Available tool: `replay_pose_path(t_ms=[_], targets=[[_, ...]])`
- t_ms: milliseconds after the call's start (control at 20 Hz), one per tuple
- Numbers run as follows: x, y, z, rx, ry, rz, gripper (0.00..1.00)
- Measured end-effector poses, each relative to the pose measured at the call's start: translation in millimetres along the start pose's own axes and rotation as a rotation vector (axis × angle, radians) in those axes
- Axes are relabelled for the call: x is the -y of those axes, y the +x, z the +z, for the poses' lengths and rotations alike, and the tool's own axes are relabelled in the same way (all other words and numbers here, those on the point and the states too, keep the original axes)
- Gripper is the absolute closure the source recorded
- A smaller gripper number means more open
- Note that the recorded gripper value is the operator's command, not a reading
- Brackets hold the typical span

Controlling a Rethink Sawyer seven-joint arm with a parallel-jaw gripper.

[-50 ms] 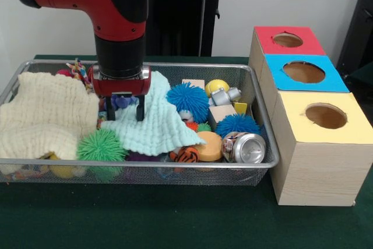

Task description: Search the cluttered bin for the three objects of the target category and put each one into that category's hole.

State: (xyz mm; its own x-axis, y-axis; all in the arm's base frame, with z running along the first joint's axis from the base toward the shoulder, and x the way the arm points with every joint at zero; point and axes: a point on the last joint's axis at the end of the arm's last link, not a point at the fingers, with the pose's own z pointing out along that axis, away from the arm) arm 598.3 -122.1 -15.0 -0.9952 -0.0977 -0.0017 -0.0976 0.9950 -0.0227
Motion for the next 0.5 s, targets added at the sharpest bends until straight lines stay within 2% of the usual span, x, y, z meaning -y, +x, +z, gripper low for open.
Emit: replay_pose_path(t_ms=[500], targets=[[0.9, -3.7, 1.0, 0.027, 0.005, 0.000, 0.00]])
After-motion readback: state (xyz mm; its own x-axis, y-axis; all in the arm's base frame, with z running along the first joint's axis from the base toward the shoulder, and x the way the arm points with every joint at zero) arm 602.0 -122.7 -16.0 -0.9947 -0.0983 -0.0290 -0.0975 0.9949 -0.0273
